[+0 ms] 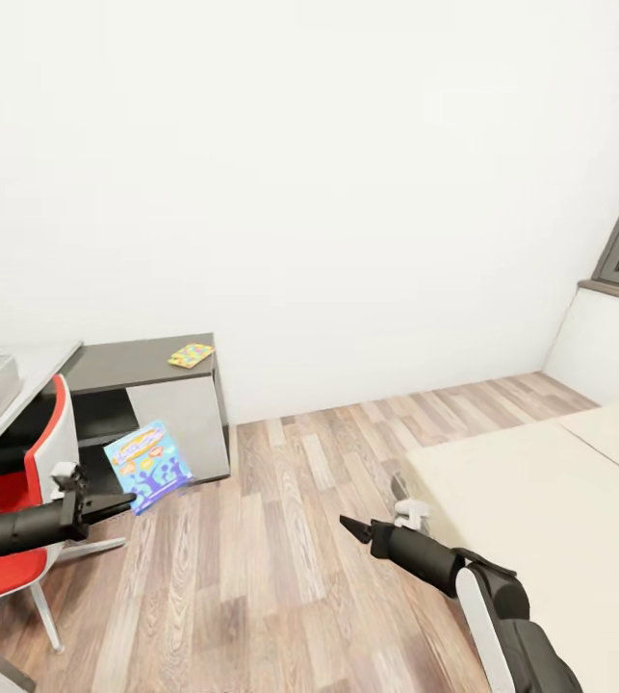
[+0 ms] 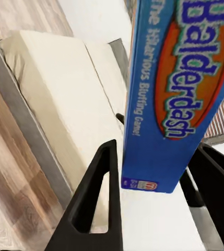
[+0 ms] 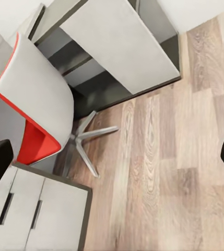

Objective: Put all the toys in the child's room - the three board games (two on the bed and one on the table), the two jigsaw puzzles on the table, and the tennis ball on the table - inside the toy box on the table in the child's room.

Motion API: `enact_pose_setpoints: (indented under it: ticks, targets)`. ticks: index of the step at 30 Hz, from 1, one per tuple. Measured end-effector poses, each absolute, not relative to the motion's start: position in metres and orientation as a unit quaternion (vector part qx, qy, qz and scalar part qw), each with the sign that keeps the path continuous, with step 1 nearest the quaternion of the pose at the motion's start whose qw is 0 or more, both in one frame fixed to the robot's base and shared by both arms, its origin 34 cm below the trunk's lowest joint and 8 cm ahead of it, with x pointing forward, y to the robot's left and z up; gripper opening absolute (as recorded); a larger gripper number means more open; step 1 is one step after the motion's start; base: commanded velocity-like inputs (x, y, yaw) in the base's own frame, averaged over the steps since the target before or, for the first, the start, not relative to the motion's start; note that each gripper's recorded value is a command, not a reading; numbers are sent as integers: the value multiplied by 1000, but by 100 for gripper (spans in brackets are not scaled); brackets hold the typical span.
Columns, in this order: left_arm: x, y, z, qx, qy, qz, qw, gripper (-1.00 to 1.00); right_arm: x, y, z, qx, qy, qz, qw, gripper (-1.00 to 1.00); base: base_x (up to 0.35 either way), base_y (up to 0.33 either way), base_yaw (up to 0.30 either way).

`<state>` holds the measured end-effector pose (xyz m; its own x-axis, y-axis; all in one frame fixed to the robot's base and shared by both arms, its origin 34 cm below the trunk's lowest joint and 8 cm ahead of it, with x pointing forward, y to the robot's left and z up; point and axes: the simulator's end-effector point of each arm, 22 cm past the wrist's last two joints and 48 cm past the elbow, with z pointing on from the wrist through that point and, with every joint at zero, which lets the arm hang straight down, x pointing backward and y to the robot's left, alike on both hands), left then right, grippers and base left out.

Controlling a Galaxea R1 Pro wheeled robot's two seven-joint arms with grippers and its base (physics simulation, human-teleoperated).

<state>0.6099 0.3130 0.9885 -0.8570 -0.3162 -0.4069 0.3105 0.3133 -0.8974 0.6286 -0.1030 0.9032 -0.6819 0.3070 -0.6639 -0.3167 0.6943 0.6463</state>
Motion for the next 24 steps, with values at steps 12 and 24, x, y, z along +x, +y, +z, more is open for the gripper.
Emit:
enact_pose_setpoints:
  ticks: [12,24]
  targets:
    - [584,347,1044,39,753,-596,277,-100,614,-88,978,-48,774,458,435,100,0,0,279]
    - [586,354,1042,48,750,-588,298,-100,616,-102,982,-36,764,467,444,100,5,0,159]
